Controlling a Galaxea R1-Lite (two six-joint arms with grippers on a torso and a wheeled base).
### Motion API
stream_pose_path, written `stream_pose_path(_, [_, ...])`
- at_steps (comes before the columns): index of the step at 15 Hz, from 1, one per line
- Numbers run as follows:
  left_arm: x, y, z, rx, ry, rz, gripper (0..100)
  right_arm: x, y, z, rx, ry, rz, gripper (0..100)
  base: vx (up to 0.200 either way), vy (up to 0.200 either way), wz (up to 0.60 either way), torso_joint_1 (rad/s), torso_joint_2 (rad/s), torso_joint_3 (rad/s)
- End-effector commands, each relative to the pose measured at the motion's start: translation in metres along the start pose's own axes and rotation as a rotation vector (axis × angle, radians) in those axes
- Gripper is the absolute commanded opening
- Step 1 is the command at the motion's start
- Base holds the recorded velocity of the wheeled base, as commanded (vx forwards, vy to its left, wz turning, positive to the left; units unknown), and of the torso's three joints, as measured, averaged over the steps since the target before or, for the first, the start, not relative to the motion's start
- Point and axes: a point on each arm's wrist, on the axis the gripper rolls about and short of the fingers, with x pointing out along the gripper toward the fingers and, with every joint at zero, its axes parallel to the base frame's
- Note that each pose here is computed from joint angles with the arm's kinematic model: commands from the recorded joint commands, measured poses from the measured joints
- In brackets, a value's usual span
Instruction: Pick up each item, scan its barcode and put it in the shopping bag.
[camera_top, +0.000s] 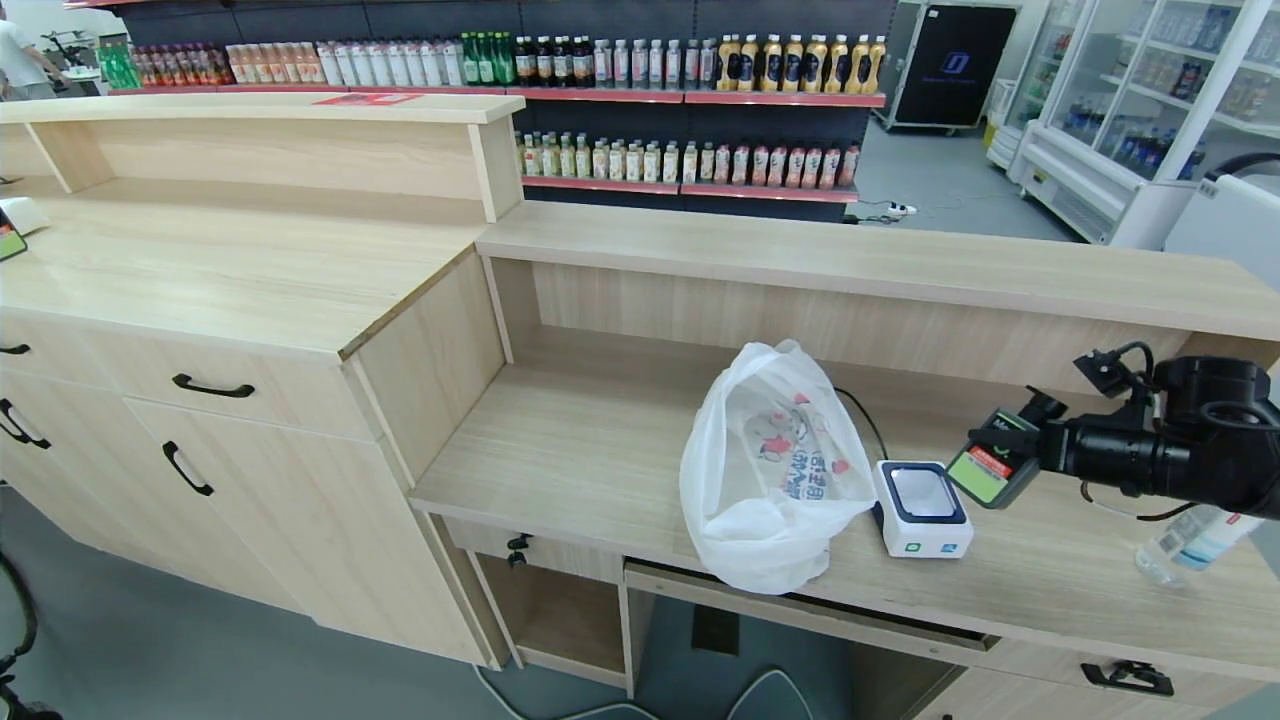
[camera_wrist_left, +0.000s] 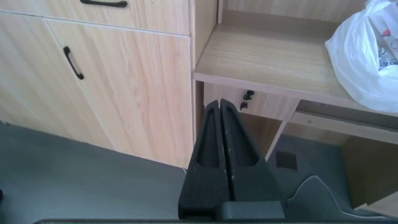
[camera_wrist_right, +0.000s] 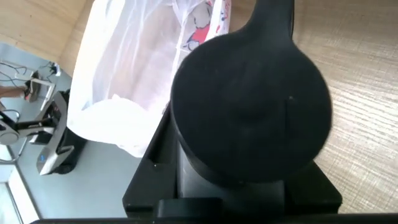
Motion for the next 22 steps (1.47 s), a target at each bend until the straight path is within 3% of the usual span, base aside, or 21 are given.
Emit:
stream_pose_path(1, [0.000, 0.000, 0.000, 0.000, 0.000, 0.001, 0, 0.013, -0.003, -0.002, -0.004, 0.010, 0.017, 0, 0.000, 0.000, 0.00, 0.000, 0.00, 0.000])
stream_pose_path(14, [0.000, 0.000, 0.000, 0.000, 0.000, 0.001, 0, 0.059, -0.006, -0.011, -0.035, 0.037, 0.082, 0, 0.000, 0.000, 0.00, 0.000, 0.00, 0.000])
stream_pose_path(22, [0.000, 0.000, 0.000, 0.000, 0.000, 0.001, 0, 0.064, -0.006, -0.012, -0.034, 0.042, 0.081, 0, 0.000, 0.000, 0.00, 0.000, 0.00, 0.000])
